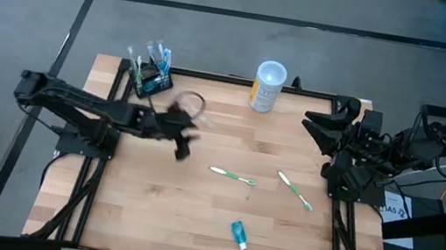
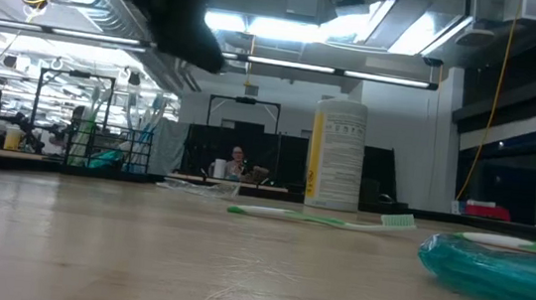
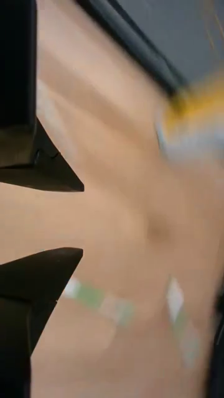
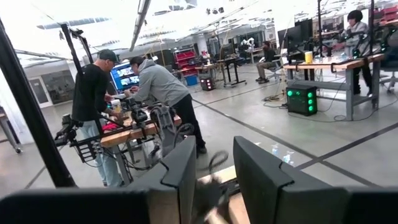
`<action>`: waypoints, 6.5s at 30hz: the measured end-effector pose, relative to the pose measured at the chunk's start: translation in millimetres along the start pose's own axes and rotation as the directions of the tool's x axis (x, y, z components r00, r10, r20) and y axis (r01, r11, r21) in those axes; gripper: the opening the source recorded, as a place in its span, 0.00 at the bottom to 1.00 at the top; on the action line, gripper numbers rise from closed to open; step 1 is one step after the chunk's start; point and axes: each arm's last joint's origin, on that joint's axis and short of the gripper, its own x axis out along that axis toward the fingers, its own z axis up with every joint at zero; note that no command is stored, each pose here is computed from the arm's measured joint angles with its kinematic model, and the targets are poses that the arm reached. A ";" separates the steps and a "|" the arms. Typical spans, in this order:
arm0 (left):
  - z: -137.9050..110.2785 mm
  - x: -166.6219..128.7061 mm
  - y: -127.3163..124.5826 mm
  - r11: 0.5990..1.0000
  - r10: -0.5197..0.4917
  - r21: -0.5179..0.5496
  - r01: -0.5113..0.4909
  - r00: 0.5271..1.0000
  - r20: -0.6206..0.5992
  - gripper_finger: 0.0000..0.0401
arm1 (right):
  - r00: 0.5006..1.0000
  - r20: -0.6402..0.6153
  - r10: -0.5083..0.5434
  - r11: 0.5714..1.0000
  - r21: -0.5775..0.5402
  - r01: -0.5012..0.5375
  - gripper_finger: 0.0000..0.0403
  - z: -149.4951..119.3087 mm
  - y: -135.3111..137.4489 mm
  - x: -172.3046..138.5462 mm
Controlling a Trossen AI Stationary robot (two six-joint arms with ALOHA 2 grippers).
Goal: Pick & Place toothbrushing station
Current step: Put the green toothbrush into the left section of the black organizer
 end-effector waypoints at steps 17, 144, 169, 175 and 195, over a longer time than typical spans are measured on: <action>29.9 154.8 -51.6 0.850 -0.335 0.341 0.402 0.911 -0.238 0.35 | 1.000 0.003 -0.028 1.000 -0.003 0.028 0.27 -2.0 2.7 2.8; 10.7 163.5 -10.5 0.950 -0.246 0.109 0.292 0.917 -0.314 0.01 | 0.999 0.038 0.006 1.000 -0.015 -0.006 0.27 4.9 17.1 -16.6; 60.3 -49.7 107.9 0.510 0.845 -0.505 -0.696 0.517 0.140 0.00 | 0.999 0.043 -0.027 0.998 -0.055 0.029 0.27 5.5 16.2 -16.6; 38.3 -58.9 118.9 0.325 0.941 -0.637 -0.699 0.304 0.147 0.00 | 0.998 0.055 -0.034 0.999 -0.036 0.036 0.27 7.5 15.5 -16.1; -20.7 -53.1 166.6 0.235 0.959 -0.638 -0.734 0.067 0.277 0.00 | 0.994 0.086 -0.060 0.997 0.046 0.056 0.27 14.7 9.8 -17.9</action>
